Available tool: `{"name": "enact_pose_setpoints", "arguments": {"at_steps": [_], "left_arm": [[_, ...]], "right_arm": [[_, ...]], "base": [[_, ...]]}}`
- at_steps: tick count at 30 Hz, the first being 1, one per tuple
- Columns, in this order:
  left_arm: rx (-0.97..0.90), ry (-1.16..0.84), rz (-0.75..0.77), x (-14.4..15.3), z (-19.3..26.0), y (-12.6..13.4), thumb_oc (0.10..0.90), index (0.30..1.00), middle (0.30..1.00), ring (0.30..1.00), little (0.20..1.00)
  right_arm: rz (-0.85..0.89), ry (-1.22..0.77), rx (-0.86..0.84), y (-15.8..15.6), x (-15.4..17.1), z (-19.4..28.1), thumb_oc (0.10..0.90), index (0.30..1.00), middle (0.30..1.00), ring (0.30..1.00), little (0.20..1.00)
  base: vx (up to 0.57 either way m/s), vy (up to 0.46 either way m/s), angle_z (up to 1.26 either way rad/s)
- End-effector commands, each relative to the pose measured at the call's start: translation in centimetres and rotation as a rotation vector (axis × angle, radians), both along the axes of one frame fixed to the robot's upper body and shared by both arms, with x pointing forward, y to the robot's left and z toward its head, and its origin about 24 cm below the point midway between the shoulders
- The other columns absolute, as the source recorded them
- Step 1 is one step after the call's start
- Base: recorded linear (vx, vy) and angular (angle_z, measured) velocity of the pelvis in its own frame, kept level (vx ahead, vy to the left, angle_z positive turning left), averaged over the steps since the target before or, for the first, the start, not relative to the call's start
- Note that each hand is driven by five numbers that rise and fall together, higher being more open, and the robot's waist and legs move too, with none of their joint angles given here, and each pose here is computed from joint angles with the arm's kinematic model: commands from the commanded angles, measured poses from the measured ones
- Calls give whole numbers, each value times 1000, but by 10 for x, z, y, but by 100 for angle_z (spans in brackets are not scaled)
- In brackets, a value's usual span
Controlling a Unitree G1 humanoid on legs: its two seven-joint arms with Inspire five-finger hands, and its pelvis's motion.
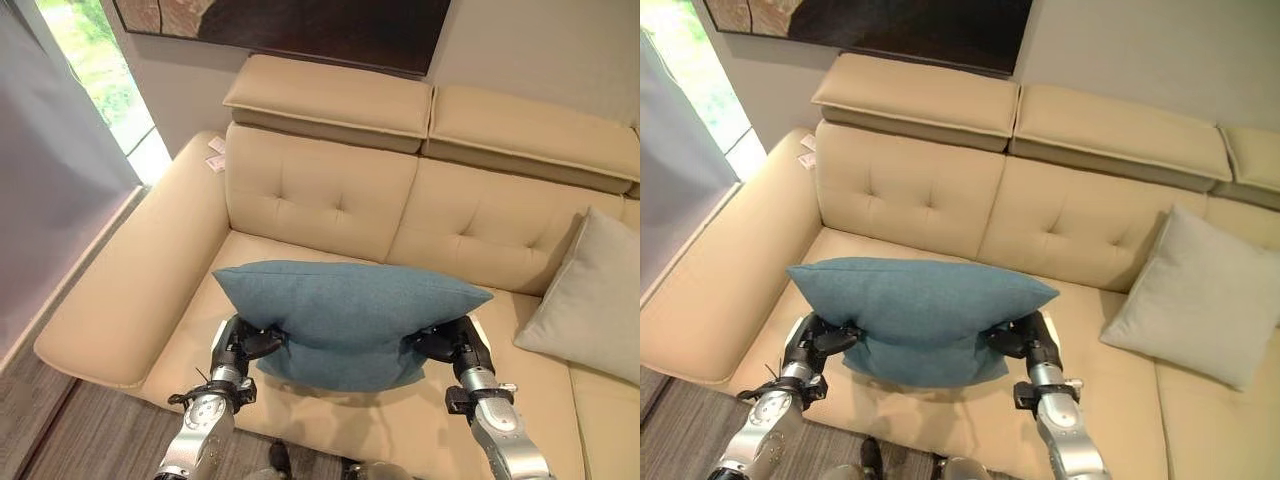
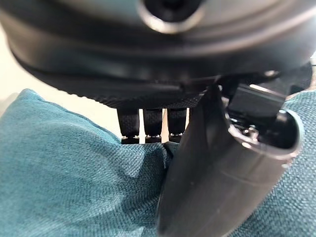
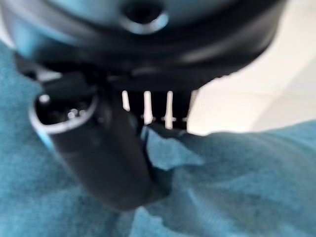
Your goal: Pick up all the scattered cushions and arrange them neatly on the sofa.
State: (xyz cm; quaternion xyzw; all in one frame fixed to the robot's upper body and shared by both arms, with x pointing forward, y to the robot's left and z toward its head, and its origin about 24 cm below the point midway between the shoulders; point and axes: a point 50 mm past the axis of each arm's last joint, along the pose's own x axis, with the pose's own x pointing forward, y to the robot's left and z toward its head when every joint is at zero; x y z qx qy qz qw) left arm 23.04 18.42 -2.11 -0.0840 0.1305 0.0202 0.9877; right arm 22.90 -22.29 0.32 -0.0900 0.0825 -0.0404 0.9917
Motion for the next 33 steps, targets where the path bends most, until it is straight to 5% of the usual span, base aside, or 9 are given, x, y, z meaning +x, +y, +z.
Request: {"name": "enact_pose_setpoints", "arguments": {"at_steps": [1, 16, 33], "left_arm": [[-98, -443, -180, 30, 81, -44, 400, 300, 300, 300, 300], [-51, -475, -185, 34, 90, -41, 400, 300, 300, 300, 300], [29, -786, -112, 99, 188, -62, 400, 300, 300, 300, 300]], "right_arm": [[146, -352, 58, 35, 26, 63, 400, 300, 300, 300, 300], [138, -401, 10, 43, 37, 75, 400, 300, 300, 300, 300], [173, -697, 67, 97, 98, 164, 400, 300, 300, 300, 300]], "base": [[86, 71, -4], [83, 135, -24], [-13, -9, -14]]}}
